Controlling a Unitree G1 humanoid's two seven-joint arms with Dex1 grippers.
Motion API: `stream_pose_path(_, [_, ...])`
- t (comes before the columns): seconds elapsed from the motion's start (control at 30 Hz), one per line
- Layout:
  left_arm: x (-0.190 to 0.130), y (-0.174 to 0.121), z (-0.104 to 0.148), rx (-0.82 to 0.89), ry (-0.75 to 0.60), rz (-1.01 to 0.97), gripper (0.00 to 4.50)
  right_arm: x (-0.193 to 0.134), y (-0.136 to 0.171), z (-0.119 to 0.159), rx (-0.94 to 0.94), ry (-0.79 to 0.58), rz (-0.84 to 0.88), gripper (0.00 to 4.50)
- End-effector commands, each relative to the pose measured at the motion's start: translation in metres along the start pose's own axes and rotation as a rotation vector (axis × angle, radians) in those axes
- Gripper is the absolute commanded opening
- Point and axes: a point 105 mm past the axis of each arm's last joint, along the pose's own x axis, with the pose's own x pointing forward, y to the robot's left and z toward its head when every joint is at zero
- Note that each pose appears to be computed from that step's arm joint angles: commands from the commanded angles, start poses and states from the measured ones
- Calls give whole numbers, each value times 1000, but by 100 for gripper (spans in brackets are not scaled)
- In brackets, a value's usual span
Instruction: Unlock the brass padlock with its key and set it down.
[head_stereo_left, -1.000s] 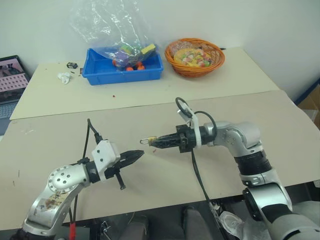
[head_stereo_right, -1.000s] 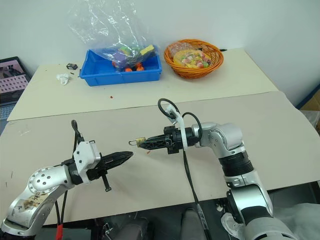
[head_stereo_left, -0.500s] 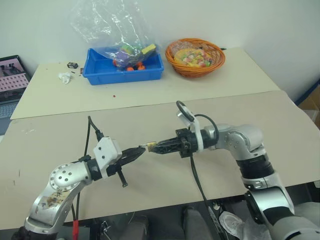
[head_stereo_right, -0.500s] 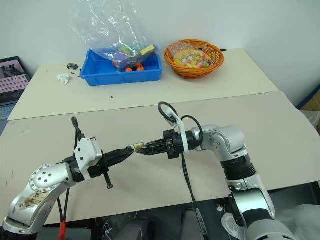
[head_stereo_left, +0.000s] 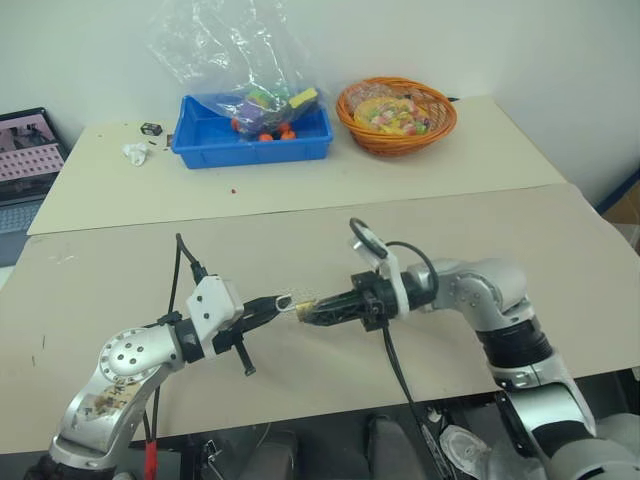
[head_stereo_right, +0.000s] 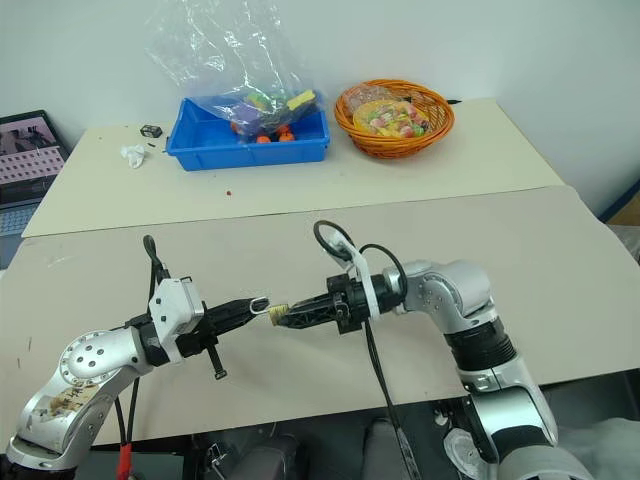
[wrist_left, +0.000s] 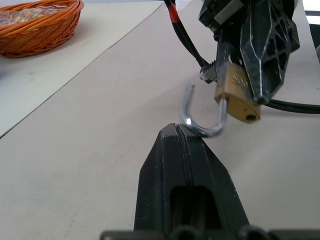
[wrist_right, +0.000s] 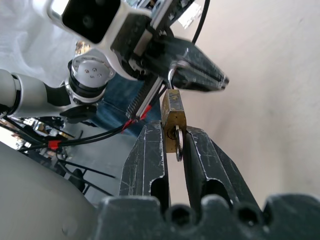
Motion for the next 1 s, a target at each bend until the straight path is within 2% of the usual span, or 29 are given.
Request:
stream_pose_path(0.03, [-2, 3, 10, 43, -27, 16, 2, 1, 11, 6, -37, -6, 41, 40])
stream_pose_path(0.33, [0, 2, 12, 30, -26, 20, 2, -6, 11, 13, -35, -31, 43, 40])
stream_pose_path(0.6, [0, -1, 12, 24, -14, 27, 2, -44, 23, 31, 86, -111, 128, 40])
stream_pose_path(0.7, [-1, -2, 10, 29, -8, 35, 2, -52, 3, 33, 214, -116, 50, 40])
stream_pose_path(0.83, [-4, -3, 12, 107, -5, 21, 2, -46, -40, -4, 393, 37, -175, 40])
stream_pose_path(1.0, [-6, -5, 15, 141, -12, 20, 2, -51, -54, -12, 426, 90, -254, 40])
